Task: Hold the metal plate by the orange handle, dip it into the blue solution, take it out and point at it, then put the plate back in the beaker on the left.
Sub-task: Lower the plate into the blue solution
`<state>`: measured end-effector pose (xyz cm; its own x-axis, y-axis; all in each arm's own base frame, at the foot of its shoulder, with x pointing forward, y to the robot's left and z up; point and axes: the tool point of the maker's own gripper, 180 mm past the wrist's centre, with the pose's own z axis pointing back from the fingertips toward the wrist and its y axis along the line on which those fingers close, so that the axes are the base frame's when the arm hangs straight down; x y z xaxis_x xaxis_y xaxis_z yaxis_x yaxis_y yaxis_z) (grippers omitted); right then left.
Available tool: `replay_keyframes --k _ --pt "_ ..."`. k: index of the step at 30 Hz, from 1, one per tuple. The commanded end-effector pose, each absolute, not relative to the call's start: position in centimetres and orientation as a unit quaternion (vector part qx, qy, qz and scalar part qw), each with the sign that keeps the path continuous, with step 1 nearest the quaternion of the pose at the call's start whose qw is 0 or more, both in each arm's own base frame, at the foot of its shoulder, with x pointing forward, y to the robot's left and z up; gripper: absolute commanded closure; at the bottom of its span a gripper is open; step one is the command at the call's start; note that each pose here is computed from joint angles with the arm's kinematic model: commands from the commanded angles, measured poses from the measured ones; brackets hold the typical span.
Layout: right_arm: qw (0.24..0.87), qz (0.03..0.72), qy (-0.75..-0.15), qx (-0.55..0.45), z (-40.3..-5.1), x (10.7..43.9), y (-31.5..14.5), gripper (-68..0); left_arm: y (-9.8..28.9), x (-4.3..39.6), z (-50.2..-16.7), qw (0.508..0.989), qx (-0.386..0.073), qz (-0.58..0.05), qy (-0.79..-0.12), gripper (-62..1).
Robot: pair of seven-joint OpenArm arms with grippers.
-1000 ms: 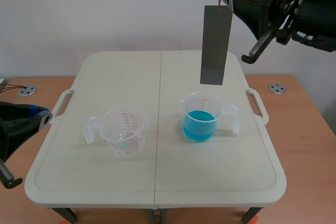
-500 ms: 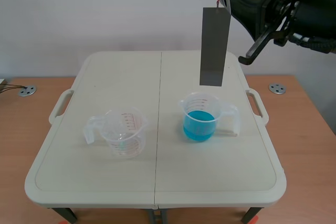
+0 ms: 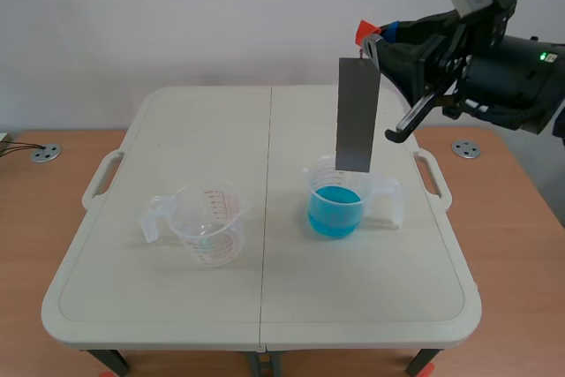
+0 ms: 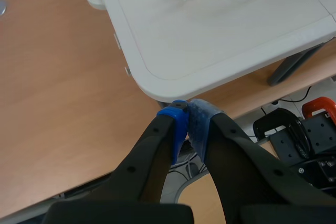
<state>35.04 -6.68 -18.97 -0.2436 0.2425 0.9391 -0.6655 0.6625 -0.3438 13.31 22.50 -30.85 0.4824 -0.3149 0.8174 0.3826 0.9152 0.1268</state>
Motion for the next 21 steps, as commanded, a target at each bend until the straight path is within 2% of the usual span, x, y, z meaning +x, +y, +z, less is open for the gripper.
replay_keyframes --k 1,21 --pt "0.583 0.383 -0.697 0.163 -18.5 35.1 -6.2 -1.3 22.1 13.8 -30.2 0.852 -0.041 -0.200 -0.481 -1.6" --pt "0.612 0.395 -0.658 0.192 -25.5 34.4 -4.9 -1.3 22.1 14.0 -30.1 0.851 -0.042 -0.200 -0.484 -1.6"
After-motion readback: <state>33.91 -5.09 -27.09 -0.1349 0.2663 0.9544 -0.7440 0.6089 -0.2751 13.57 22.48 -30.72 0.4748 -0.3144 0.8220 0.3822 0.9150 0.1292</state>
